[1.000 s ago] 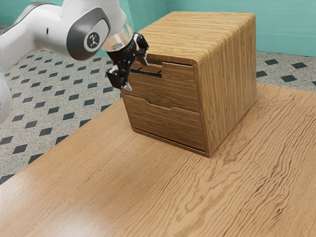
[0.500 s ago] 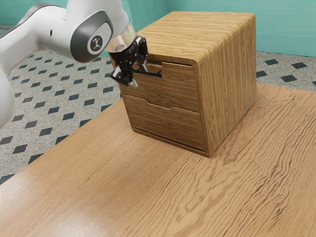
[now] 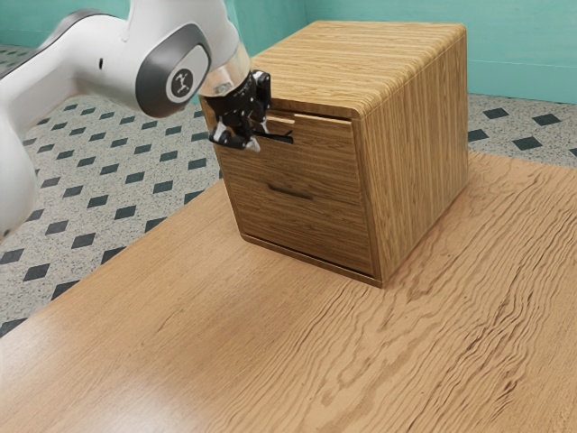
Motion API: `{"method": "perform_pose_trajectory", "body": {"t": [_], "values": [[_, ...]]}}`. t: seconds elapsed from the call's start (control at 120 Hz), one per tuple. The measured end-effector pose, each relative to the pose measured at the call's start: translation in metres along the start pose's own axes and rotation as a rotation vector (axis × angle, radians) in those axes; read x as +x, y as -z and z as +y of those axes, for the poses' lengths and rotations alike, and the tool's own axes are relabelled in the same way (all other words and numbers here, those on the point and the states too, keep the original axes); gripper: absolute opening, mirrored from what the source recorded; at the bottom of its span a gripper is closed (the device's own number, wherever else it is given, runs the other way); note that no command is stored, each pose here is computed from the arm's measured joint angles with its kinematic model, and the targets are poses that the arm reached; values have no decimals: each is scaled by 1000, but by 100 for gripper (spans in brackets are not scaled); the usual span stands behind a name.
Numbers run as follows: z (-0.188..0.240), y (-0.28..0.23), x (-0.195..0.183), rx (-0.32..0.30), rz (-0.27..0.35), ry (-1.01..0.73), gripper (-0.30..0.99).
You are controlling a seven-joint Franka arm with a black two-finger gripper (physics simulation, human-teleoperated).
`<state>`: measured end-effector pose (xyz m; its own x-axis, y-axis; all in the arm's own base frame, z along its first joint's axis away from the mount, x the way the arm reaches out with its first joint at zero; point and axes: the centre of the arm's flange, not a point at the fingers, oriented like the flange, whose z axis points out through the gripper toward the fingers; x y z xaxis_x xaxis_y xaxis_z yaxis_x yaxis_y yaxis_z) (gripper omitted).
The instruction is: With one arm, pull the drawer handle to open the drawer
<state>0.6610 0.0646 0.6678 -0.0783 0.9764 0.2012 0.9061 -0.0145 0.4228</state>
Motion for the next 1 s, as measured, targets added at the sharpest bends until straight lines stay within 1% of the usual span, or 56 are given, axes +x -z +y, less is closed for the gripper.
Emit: {"method": "perform_pose_trajectory", "body": {"t": [0.133, 0.3, 0.508, 0.75, 1.0], "values": [[0, 1, -1, -4, -2, -3, 0], [-3, -1, 0, 1, -6, -3, -5], [-15, -1, -1, 24, -6, -9, -9], [-44, 17, 0, 43, -1, -16, -8], [-77, 38, 2, 35, 6, -17, -9]]}}
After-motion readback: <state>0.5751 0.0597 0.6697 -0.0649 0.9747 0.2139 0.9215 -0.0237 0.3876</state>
